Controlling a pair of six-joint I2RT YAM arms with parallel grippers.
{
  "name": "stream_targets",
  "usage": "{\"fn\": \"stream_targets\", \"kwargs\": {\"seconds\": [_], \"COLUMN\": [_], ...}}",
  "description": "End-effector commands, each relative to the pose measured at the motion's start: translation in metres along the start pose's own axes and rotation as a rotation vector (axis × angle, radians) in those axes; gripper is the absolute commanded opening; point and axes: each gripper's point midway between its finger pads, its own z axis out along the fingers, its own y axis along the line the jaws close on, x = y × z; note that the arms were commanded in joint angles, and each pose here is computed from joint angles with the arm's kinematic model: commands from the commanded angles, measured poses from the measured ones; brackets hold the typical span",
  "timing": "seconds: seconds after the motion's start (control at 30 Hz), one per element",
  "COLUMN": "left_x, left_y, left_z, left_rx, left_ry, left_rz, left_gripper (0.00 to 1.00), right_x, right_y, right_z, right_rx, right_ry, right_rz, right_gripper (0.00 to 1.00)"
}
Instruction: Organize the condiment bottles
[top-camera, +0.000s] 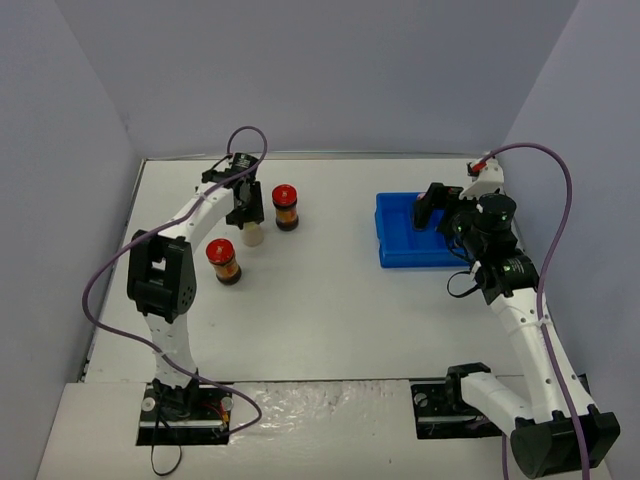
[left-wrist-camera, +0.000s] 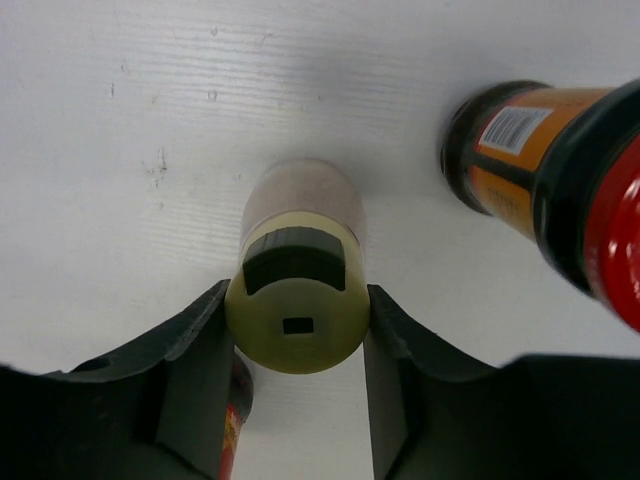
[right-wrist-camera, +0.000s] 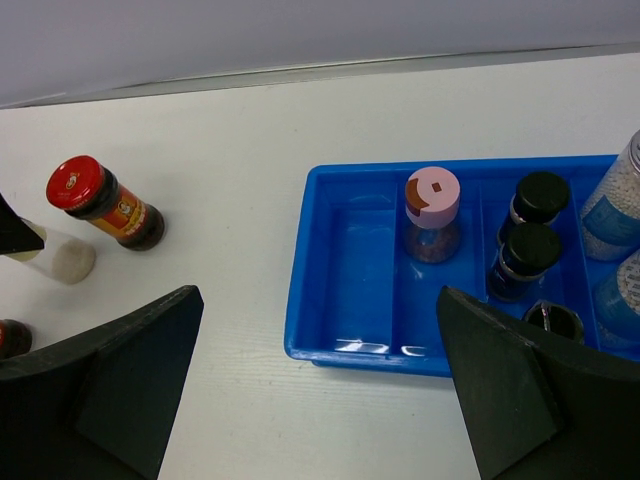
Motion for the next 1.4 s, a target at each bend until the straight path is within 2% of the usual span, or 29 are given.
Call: {"fn": "stream_targets", "kwargs": {"seconds": [0.0,0.1,0.27,0.4,0.57,0.63,0.7,0.83,0.93,1.17,1.23,1.37], "left_x": [-0.008,0.025,0.068,0.087,0.091,0.095,0.098,0.096,0.093,0.068,0.054,0.044], "left_y": [-0.020,-0.054,-0.120,-0.168,-0.202,-0.209,-0.210,-0.213,-0.212,-0.189,-0.170,-0.125], "left_z": [-0.049,-0.067,-0.095,-0.105,-0.104,-0.101,-0.100,-0.109,-0.115,-0.155,-0.177,-0.191], "left_rx": [0.096,0.165,0.304,0.384,0.412,0.406,0.396,0.375,0.377,0.376,0.377,0.336], "left_ry": [-0.098,-0.085,-0.088,-0.104,-0.115,-0.105,-0.099,-0.124,-0.134,-0.251,-0.310,-0.365], "left_rz": [0.009,0.116,0.273,0.363,0.402,0.411,0.419,0.418,0.401,0.333,0.292,0.218], "left_gripper": [0.22,0.15,0.14,0.21,0.30,0.38,0.49,0.81,0.95,0.97,0.97,0.97], "right_x": [-0.013,-0.011,-0.012,-0.006,-0.003,-0.003,-0.002,0.003,0.011,0.012,0.020,0.039], "right_y": [0.007,0.008,0.007,0.005,0.004,0.003,0.003,0.003,0.000,0.016,0.031,0.059], "right_z": [0.004,0.008,0.007,0.007,0.005,0.004,0.003,0.002,0.000,0.004,0.009,0.019], "right_rx": [-0.037,-0.041,-0.038,-0.029,-0.026,-0.024,-0.024,-0.024,-0.012,-0.030,-0.034,-0.067], "right_ry": [-0.047,-0.035,-0.038,-0.029,-0.028,-0.026,-0.023,-0.014,0.014,0.043,0.066,0.119], "right_rz": [-0.031,-0.028,-0.029,-0.030,-0.028,-0.029,-0.030,-0.032,-0.033,-0.066,-0.091,-0.108], "right_gripper": [1.00,1.00,1.00,1.00,1.00,1.00,1.00,1.00,1.00,1.00,1.00,1.00]}}
